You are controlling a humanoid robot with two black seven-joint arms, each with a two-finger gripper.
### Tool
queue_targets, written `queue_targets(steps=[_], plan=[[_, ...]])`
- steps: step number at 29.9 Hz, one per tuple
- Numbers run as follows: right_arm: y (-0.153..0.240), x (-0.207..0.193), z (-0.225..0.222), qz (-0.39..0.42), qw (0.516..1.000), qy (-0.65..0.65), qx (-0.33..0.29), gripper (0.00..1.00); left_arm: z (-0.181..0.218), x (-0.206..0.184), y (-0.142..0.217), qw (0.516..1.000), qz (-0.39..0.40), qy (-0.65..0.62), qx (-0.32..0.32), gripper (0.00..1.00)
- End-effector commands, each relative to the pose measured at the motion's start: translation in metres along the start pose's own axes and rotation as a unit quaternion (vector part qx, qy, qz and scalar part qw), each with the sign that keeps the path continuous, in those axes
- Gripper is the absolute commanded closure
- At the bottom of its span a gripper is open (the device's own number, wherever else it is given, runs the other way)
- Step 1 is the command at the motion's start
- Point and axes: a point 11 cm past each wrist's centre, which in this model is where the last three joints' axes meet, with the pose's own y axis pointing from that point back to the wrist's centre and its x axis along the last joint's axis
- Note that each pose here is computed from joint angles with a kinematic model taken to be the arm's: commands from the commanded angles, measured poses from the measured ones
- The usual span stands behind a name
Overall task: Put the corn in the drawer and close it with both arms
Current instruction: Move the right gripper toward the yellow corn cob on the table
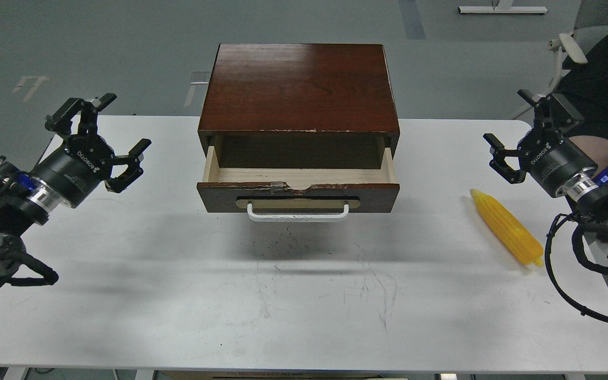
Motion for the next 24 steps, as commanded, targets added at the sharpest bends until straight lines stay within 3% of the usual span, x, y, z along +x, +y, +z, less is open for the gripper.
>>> queue_targets(steps=[1, 11, 17, 20, 24], plan=[[0.0, 0.0, 0.001, 0.0, 1.0, 0.0, -0.001, 0.0, 0.002, 0.0, -0.001, 1.0, 0.001, 0.002, -0.006, 0.0], [0.006, 0.006, -0.013, -0.006, 0.999, 0.037, -0.01, 0.0, 0.006, 0.012, 0.002, 1.0, 0.018, -0.009, -0.005, 0.0], [0.013, 0.007, -0.048, -0.048, 0.982, 0.175, -0.047, 0.0, 0.013, 0.018, 0.002, 0.999, 0.024, -0.02, -0.009, 0.0], [0.015, 0.004, -0.061, -0.07, 0.967, 0.235, -0.065, 0.0, 0.016, 0.017, 0.001, 0.999, 0.023, -0.02, -0.015, 0.0], [0.025, 0.005, -0.064, -0.125, 0.899, 0.395, -0.145, 0.0, 0.023, 0.013, -0.005, 0.999, 0.014, -0.022, -0.036, 0.0]])
